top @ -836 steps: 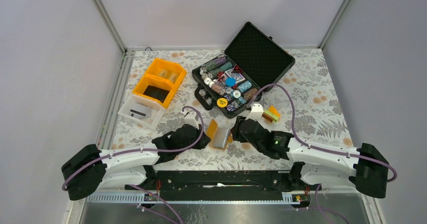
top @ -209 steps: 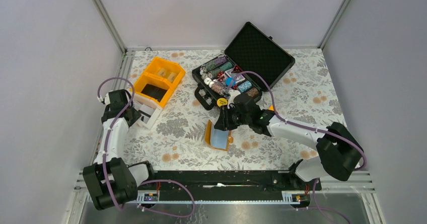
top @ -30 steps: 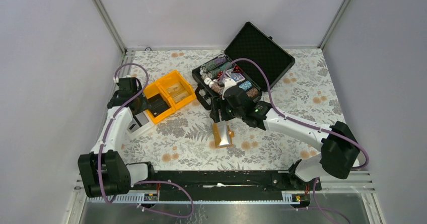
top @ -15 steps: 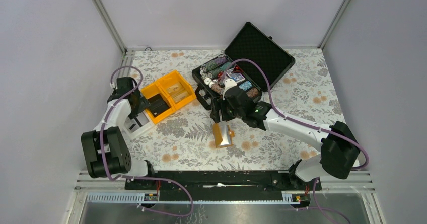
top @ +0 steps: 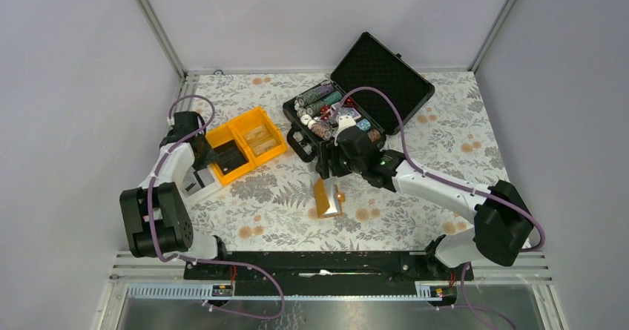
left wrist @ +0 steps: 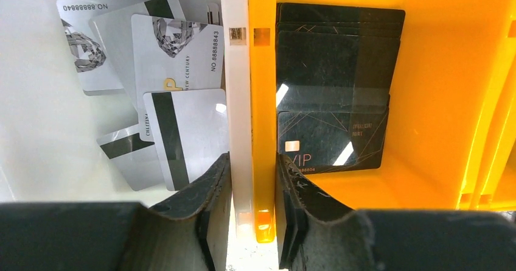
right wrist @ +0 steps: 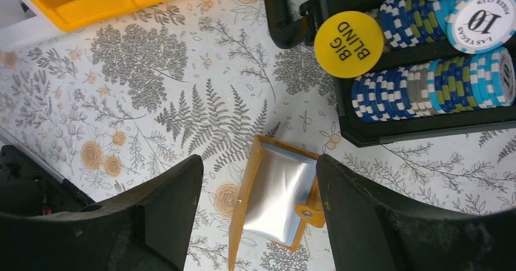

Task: Put the credit cards into the card holder
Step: Move the storage box to the center of the board.

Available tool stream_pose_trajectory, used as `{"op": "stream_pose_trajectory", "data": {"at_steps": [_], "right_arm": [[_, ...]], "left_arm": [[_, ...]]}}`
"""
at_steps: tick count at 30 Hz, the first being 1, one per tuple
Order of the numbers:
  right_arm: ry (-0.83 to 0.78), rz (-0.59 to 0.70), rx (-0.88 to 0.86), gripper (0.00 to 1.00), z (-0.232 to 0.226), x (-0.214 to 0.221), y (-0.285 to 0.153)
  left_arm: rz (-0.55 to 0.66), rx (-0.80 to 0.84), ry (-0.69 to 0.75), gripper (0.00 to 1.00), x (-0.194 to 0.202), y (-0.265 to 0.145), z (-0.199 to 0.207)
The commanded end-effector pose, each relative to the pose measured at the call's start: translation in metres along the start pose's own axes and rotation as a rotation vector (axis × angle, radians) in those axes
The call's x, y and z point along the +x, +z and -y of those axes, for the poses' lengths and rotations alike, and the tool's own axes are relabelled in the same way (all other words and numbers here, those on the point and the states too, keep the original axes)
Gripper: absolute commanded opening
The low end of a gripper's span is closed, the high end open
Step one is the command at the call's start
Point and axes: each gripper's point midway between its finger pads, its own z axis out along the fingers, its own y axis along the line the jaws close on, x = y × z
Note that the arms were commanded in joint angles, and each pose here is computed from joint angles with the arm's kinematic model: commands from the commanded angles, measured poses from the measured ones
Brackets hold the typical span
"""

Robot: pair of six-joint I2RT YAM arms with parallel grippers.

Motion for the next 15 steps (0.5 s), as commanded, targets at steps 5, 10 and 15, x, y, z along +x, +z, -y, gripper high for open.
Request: {"op": "stream_pose_trajectory", "data": {"at_steps": [5,10,15], "right_arm": [[0.019,0.054,0.034,0.76,0.013,-0.013,-0.005],[0.027,0.059,0.031,0.76,0.012,-0.014,-0.006],[0.038,0.055,0.019,0.75,0.008,-0.015,-0.004]], "left_arm": [[-0.043,0.048,0.111,0.0,0.031,-0.011,0.025],[-0.043,0.072,0.054,0.0,0.046,-0.022,0.027],[-0.033,0.142,-0.038,0.0,0.065,-0.036,0.033]]}}
